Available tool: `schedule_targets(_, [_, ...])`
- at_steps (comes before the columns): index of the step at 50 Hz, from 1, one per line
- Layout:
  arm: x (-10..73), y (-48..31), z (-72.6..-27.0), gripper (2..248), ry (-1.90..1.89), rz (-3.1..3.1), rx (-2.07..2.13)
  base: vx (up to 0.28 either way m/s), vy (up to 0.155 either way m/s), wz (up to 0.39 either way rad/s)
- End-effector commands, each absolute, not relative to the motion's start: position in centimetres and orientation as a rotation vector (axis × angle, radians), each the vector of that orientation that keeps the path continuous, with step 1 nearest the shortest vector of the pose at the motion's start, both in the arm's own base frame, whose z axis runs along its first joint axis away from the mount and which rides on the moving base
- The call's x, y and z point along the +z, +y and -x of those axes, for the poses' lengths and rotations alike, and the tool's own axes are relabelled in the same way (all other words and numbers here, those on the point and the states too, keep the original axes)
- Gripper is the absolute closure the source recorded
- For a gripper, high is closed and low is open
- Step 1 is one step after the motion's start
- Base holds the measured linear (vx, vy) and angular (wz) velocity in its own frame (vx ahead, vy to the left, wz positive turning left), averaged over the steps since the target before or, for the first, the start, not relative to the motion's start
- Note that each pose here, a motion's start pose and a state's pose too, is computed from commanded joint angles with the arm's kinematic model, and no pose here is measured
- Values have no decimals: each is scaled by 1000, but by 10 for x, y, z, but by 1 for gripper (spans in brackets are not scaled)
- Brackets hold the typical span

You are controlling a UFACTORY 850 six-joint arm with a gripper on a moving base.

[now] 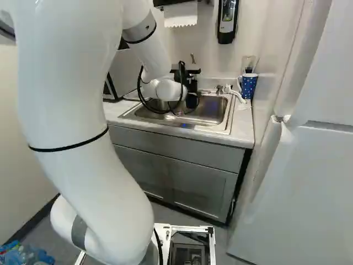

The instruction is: Rinse the cup and place it in the tray

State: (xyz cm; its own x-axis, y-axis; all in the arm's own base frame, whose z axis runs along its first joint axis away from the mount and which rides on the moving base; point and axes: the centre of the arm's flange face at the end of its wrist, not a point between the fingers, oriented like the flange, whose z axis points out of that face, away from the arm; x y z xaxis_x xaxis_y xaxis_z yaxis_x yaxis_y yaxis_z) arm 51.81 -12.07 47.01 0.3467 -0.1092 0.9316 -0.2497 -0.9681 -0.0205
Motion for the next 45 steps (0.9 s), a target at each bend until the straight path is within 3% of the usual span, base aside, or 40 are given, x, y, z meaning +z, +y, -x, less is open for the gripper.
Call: schedule_targets(45, [470,-121,-518,124,-331,-2473,1695,0,0,0])
